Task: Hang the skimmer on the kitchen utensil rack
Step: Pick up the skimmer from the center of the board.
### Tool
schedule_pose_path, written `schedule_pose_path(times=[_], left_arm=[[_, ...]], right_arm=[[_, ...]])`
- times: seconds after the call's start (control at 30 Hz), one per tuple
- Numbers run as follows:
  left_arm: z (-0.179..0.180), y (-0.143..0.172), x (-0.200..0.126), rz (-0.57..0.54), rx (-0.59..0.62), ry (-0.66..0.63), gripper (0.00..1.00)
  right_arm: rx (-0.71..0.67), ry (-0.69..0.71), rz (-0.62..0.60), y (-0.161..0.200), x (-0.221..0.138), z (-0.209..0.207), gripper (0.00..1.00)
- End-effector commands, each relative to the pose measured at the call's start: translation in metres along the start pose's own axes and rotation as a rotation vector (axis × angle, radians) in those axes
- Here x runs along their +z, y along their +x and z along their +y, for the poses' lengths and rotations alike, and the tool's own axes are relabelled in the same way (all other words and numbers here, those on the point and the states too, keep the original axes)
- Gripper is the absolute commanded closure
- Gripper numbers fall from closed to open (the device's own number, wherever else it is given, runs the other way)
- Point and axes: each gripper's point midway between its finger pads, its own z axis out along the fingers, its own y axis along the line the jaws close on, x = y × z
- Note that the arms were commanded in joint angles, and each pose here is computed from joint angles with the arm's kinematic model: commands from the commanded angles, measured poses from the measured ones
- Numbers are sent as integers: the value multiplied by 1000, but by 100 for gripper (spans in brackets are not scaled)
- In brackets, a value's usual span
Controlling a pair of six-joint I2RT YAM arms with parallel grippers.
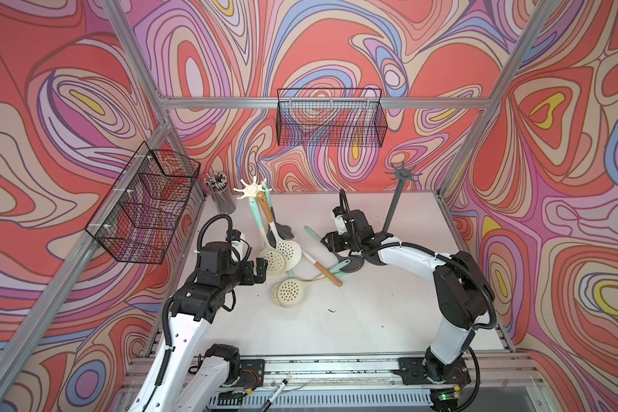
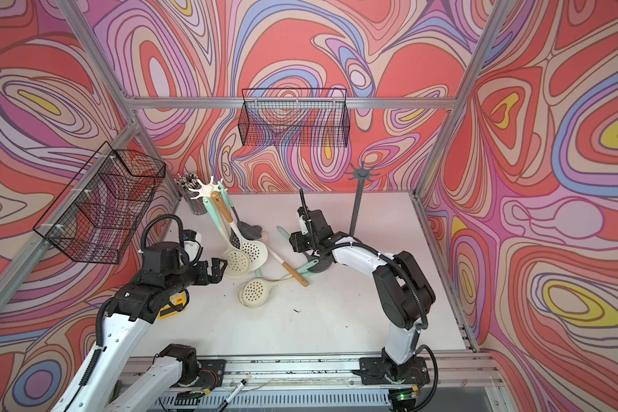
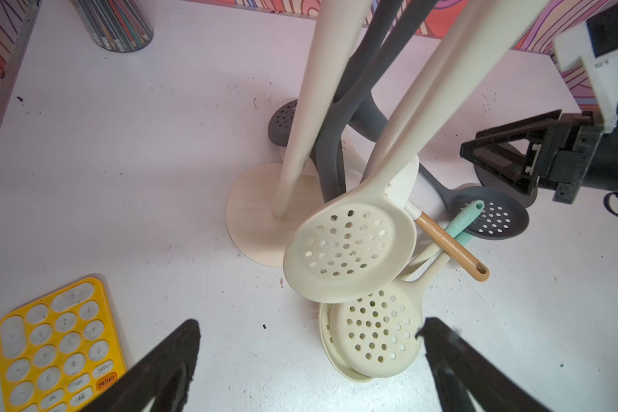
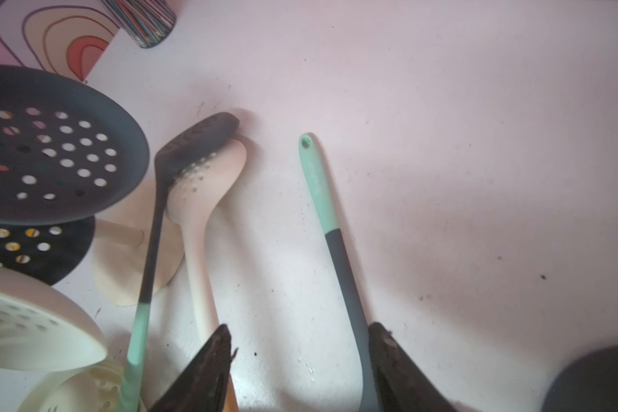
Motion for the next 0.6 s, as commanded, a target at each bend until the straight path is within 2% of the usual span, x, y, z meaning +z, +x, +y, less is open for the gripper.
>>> schedule_pose_path(times=[0.0, 0.23, 0.47, 0.57], left_arm=[[7, -6, 2, -32, -36, -31, 0], [10, 2, 2, -6, -41, -50, 0], [10, 6, 1, 4, -59, -48, 0], [10, 8, 1, 11, -63, -46, 0]], right_arm=[[82, 77, -15, 1, -16, -11, 40], [62, 146, 65, 28, -22, -15, 42], [-149, -32, 63, 44, -16, 44, 44], [-191, -51, 69, 49, -11, 55, 45]])
